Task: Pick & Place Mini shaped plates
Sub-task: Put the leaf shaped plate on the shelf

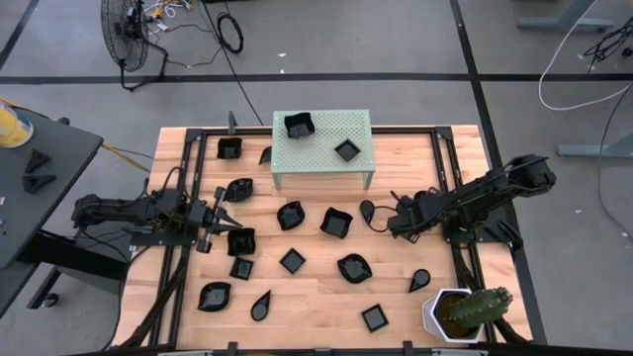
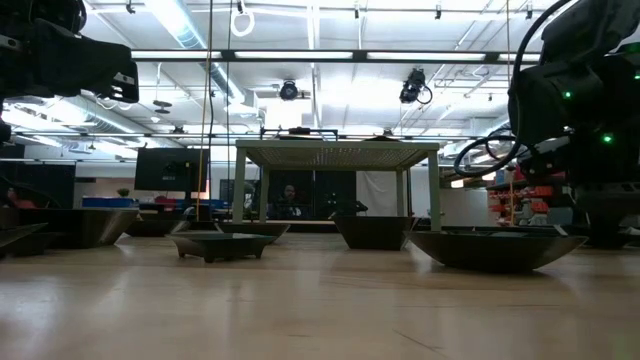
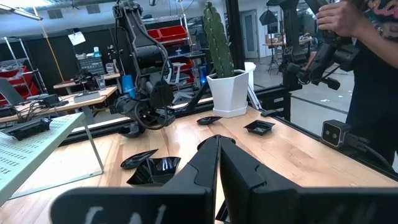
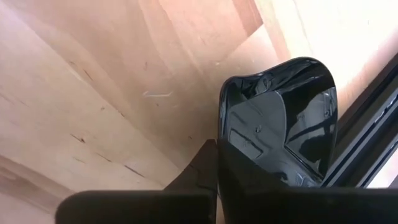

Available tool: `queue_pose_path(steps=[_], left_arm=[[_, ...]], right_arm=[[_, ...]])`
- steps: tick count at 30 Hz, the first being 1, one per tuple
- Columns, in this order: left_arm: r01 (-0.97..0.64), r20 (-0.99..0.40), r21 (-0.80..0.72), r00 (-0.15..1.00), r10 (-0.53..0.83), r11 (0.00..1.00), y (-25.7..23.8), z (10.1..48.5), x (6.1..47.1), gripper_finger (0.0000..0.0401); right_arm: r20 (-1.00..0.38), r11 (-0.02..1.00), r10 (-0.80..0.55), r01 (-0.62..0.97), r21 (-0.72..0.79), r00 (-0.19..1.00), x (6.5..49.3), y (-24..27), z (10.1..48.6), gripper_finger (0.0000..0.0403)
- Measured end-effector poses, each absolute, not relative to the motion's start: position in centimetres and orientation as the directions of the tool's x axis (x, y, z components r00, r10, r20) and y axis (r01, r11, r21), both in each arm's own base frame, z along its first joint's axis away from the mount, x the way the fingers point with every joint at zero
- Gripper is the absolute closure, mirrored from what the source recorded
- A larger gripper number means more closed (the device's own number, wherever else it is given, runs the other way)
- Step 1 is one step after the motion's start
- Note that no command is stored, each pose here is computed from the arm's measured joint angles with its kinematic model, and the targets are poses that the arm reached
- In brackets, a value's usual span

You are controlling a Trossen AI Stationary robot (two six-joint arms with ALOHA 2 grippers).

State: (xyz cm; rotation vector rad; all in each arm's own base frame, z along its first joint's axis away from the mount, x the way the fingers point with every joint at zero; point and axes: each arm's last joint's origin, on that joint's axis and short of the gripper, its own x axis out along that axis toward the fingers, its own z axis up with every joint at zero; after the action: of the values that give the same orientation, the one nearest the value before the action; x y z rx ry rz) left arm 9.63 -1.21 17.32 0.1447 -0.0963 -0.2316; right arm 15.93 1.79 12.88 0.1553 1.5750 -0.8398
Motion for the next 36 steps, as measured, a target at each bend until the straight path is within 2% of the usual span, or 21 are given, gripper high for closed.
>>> queue_pose_path(steps=[9, 19, 29, 36], left_arm=[[0.222, 0.078, 0.154, 0.969, -0.235, 0.963, -1.2, 17.3, 9.6, 0.0378], [0.221, 0.078, 0.154, 0.969, -0.235, 0.963, -1.2, 17.3, 9.6, 0.0378], [0.221, 0.078, 0.154, 0.969, -0.235, 0.963, -1.2, 17.3, 9.6, 0.0378], [0.221, 0.078, 0.154, 0.969, -0.235, 0.963, -1.2, 17.3, 9.6, 0.0378]], right_arm=[[-0.91, 0.72, -0.375, 0.564, -0.405, -0.176, 16.3, 1.8, 13.6, 0.0402], [-0.874, 0.665, -0.471, 0.603, -0.44, -0.118, 17.1, 0.8, 16.7, 0.0402], [-0.853, 0.662, -0.518, 0.605, -0.441, -0.055, 18.4, -0.2, 21.2, 0.0403], [-0.819, 0.719, -0.573, 0.477, -0.505, -0.002, 19.8, -1.5, 25.5, 0.0403]])
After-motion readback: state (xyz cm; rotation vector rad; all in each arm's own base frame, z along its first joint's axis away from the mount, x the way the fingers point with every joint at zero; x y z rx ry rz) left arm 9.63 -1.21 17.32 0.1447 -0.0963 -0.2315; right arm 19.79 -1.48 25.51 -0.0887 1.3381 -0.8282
